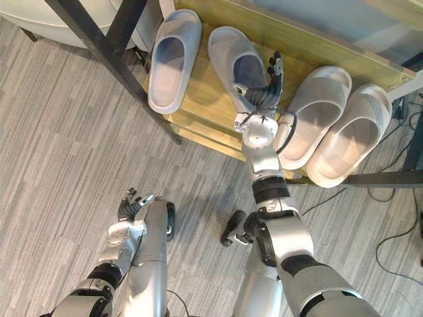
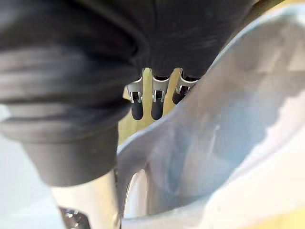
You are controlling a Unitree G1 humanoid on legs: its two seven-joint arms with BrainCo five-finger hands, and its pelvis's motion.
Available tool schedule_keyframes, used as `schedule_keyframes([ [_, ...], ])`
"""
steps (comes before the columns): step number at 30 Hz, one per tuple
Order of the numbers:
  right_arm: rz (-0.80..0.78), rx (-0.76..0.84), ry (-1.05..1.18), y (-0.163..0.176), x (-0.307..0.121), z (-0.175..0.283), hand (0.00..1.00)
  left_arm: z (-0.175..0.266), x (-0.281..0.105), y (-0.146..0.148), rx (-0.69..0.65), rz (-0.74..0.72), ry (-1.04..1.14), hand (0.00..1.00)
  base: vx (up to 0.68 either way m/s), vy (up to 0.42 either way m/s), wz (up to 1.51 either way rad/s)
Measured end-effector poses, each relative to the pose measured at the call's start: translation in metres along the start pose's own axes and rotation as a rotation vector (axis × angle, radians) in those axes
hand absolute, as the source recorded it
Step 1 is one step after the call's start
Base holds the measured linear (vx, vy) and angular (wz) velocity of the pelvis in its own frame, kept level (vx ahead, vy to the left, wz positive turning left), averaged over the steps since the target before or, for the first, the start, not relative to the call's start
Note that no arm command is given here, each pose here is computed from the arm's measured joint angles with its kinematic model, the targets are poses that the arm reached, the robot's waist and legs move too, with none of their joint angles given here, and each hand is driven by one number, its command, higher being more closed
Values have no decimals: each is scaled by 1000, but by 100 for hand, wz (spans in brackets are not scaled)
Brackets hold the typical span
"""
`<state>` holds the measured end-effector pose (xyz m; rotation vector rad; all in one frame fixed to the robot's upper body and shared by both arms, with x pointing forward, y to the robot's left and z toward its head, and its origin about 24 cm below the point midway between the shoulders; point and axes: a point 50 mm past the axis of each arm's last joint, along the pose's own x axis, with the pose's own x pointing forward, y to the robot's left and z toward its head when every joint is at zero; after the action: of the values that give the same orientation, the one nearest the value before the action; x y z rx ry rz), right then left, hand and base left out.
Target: Organize the slippers on the shoe rack
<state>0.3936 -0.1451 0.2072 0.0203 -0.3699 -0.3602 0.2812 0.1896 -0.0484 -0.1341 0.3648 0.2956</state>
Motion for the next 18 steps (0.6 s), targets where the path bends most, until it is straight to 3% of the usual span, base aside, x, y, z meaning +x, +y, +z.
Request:
schedule_keyframes([
  [10, 79, 291, 47, 17, -14, -3, 0, 0, 1, 4, 11, 16, 2, 0, 0, 0, 0],
  [18, 154, 371, 116, 38, -32, -16, 0, 2, 1, 7, 8, 33, 3, 0, 0, 6, 0],
])
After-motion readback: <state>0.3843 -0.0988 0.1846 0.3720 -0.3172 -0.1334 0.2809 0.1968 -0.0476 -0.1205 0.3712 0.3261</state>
